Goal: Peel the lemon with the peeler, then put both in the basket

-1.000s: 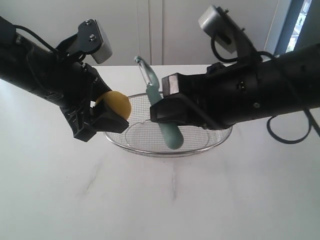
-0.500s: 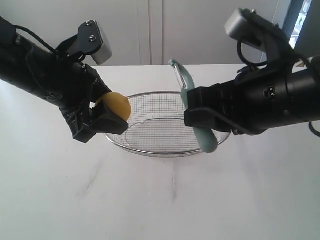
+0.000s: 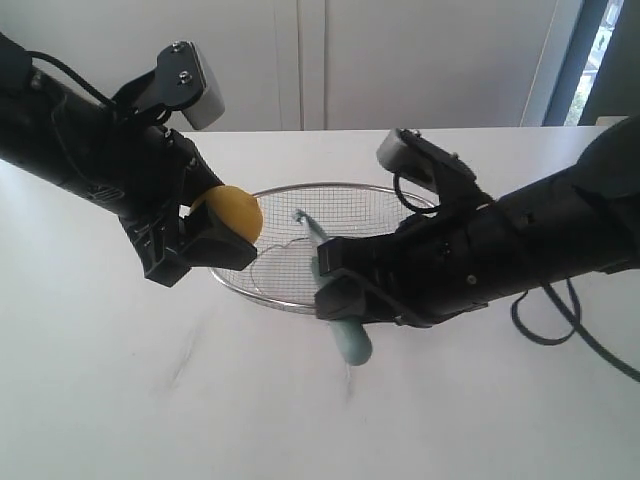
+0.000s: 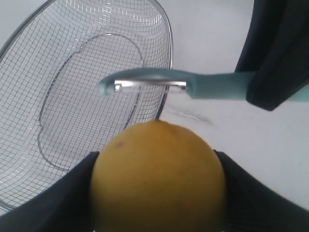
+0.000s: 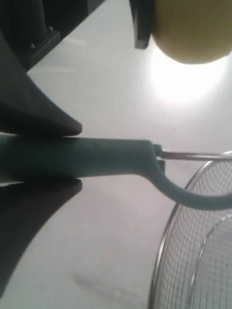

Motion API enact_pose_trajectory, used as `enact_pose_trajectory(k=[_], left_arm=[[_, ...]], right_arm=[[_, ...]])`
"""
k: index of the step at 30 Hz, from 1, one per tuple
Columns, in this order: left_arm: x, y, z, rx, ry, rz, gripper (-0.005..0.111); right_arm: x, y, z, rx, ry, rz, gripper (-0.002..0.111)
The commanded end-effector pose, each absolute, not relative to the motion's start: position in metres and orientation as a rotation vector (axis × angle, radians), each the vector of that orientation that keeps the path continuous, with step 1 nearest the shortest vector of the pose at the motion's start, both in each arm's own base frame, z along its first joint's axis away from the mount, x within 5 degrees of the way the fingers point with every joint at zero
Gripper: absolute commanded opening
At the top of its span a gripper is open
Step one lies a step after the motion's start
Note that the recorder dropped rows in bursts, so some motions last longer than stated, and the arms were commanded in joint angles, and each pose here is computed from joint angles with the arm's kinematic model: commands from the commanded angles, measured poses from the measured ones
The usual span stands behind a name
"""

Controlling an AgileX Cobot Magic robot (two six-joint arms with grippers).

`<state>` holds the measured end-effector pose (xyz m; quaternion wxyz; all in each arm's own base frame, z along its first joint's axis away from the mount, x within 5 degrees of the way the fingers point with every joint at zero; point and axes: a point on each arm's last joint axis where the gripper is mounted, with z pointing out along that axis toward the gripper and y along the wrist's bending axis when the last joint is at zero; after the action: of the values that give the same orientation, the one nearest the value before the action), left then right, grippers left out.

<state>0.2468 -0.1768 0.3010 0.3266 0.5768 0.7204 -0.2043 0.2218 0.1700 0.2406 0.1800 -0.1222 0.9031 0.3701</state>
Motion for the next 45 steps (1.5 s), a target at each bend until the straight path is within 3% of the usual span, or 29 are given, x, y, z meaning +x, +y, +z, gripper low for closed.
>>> enact_pose_trajectory(k=[1,25,45], left_arm=[[0.242,-0.178,0.303,1.499,1.887,-0.57,0.0],[0.242,-0.178,0.303,1.498,1.886,-0.568,0.0],[0.242,-0.178,0.303,1.503,1.885,-0.57,0.0]], right_arm=[[0.226,0.182,0.233,-0.352,2.514,1.218,0.0],[0.222,0.203,0.223,-0.367,2.502,1.311,0.0],[0.222,0.189,0.246,-0.37,2.412,1.262,0.0]])
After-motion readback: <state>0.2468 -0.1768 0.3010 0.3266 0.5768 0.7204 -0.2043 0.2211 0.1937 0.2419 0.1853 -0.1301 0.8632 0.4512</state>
